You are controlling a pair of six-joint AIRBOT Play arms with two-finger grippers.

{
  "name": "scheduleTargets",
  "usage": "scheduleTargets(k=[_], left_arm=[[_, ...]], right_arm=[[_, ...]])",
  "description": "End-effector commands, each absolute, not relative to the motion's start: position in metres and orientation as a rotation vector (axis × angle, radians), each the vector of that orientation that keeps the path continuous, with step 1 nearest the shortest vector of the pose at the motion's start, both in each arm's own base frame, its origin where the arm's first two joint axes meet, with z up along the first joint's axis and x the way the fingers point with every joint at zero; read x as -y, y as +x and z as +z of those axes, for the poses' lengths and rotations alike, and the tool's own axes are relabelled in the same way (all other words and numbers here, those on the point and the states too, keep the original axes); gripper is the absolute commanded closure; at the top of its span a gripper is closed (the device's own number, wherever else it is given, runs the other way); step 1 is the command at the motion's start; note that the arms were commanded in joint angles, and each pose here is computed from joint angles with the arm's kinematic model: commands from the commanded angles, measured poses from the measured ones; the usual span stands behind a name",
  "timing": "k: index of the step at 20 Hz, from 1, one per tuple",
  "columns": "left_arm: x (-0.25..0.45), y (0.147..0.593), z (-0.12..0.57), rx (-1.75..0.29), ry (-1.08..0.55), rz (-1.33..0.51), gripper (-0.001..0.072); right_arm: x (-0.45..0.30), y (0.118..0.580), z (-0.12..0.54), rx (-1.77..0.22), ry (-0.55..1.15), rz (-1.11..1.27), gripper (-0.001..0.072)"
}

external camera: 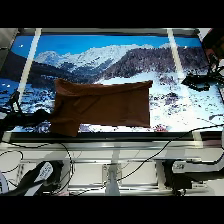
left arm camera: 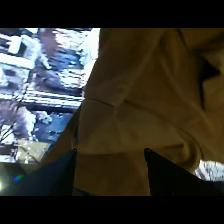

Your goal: Fold the clothes and pants, and hang the long-sleeved shirts on hangers.

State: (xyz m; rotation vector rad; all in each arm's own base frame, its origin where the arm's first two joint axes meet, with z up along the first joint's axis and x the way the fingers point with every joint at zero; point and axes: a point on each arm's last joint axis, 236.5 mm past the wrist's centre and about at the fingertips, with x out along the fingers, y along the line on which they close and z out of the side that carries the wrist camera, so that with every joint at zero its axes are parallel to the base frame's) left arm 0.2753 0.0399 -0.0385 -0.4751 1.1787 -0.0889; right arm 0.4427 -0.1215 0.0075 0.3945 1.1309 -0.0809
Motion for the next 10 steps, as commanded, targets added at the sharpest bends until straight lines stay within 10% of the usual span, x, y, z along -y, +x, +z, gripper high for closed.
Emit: scheduleTargets(k=[1,10], left_arm=[[-0.035,0.278,-0.032,-1.121,-0.372,-0.251,0.0197],[-0.046,0.27,-0.057,-1.196,-0.271,-0.268,0.0186]], right_arm=[[0.121,0.443,0.008,-1.131,0.394,-0.081,0.024],[0.121,0.442,0.007,-1.135,0.395,-0.079,0.024]])
